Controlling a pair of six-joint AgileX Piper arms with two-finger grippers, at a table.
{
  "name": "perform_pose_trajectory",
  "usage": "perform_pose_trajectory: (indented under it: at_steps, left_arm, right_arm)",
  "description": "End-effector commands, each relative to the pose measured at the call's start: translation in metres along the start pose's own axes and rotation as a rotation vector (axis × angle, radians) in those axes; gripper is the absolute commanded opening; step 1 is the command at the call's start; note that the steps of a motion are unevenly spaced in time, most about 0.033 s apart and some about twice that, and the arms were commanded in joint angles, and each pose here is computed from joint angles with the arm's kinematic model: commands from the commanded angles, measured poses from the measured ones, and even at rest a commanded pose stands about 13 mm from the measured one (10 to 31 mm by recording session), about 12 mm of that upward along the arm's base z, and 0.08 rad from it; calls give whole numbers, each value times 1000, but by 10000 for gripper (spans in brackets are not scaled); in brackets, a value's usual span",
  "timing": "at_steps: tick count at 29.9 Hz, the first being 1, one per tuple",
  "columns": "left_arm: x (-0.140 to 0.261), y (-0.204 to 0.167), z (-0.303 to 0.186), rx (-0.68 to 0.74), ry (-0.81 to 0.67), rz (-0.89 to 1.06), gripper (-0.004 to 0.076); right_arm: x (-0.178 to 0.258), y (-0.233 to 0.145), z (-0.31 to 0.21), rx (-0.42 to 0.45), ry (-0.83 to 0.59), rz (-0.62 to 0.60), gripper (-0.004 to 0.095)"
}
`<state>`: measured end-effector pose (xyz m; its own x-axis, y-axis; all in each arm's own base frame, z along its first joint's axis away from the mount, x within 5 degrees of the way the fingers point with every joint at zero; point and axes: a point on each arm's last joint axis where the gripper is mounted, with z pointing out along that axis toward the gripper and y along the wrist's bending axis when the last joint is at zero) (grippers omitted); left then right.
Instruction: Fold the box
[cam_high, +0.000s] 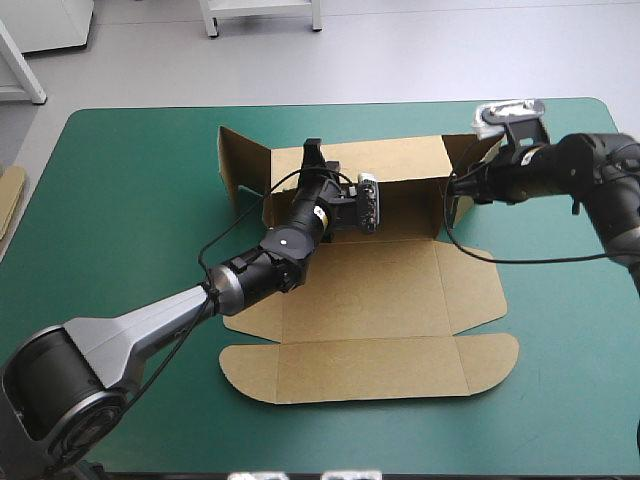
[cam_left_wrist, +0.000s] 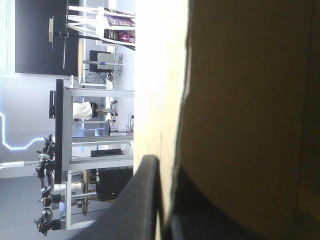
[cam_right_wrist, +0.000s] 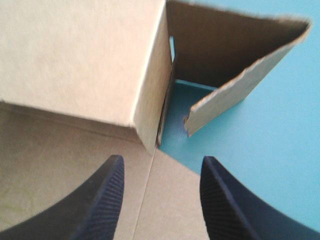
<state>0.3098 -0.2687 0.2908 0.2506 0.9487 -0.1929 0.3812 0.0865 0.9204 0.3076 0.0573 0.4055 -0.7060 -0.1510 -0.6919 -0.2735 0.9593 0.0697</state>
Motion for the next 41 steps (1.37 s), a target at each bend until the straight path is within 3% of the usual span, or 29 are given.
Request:
perform_pose_trajectory:
  at_steps: [1,7,14,23,34,41]
  left_arm:
    - [-2,11,-11,-17,-11,-81,-8]
    - [-2,11,-11,-17,-10,-81,-8]
    - [-1,12,-11,-23,5,-81,-8]
    - [1,12,-11,-28,20,-81,-8]
    - [1,12,-11,-28,20,-81,-8]
    - [0,12,-11,-26,15,-81,-8]
  right_arm:
    - [-36,0,-44,59,-167,-33,445]
    - [-76,-15,-51,161,-241,-27,445]
    - [-104,-41,-4,126,-255,52,445]
    - [-126,-50,27,129,-327,34,445]
    - [-119,-63,92,133,-224,38,445]
    - [-109,-64,102,131,-123,44,444]
